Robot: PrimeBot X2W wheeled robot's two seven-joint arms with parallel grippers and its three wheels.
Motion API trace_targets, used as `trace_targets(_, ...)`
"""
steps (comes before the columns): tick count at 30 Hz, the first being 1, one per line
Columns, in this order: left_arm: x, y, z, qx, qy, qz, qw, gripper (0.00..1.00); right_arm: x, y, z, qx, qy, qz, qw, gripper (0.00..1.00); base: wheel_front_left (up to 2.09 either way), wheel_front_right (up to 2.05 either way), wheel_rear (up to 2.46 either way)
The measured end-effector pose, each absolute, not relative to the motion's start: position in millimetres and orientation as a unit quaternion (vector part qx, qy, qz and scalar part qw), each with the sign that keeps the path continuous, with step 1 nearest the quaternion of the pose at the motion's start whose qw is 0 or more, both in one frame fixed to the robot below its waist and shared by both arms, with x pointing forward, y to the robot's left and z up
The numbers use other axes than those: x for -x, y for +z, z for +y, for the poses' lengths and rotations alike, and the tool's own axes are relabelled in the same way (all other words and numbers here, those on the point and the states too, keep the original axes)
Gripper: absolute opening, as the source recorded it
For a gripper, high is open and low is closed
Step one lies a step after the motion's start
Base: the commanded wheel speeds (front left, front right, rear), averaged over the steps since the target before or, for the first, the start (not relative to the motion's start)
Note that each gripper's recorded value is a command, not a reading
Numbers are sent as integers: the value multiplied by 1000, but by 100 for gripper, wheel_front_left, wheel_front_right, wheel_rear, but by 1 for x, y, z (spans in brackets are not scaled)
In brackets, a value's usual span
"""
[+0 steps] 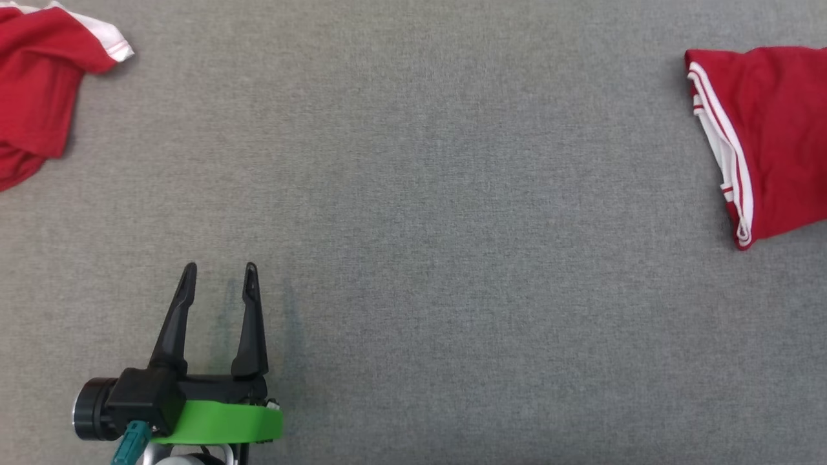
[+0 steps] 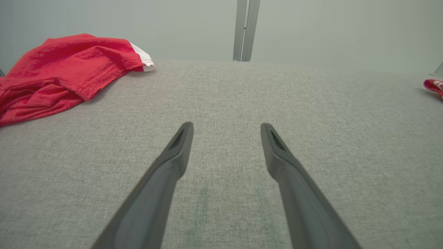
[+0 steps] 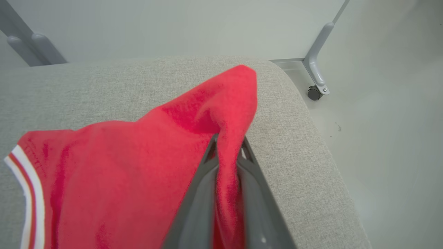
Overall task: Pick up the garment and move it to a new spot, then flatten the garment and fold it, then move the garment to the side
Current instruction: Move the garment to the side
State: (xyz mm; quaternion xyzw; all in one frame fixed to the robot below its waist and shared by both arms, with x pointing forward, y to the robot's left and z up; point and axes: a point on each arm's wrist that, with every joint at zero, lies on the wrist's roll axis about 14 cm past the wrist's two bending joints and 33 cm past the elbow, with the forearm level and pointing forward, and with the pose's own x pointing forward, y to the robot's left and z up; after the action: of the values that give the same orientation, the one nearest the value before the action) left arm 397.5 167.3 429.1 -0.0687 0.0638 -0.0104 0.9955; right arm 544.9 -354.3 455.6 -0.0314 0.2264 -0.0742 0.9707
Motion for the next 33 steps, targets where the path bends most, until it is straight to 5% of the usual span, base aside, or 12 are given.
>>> trace_targets(10, -417, 390, 155, 55, -41, 103, 992, 100, -541, 436, -426, 77, -167, 248, 951, 0, 0, 0, 0)
trace_targets(11, -418, 388, 155, 56, -41, 106, 992, 100, -542, 437, -430, 84, -171, 245, 951, 38, 0, 0, 0)
trace_targets(12, -418, 385, 155, 56, -40, 108, 992, 100, -543, 438, -434, 103, -175, 242, 949, 57, 0, 0, 0)
trace_targets(13, -418, 384, 156, 55, -40, 110, 992, 100, -545, 441, -437, 117, -177, 236, 948, 100, 0, 0, 0)
trace_targets(19, -421, 393, 156, 62, -36, 97, 993, 100, -564, 476, -428, 174, -167, 143, 960, 100, 0, 0, 0)
trace_targets(24, -408, 399, 160, 75, -20, 99, 992, 100, -567, 504, -370, 175, -106, 22, 979, 100, 0, 0, 0)
trace_targets(33, -360, 423, 181, 84, 25, 89, 992, 100, -464, 495, -262, 117, 0, -10, 993, 100, 0, 0, 0)
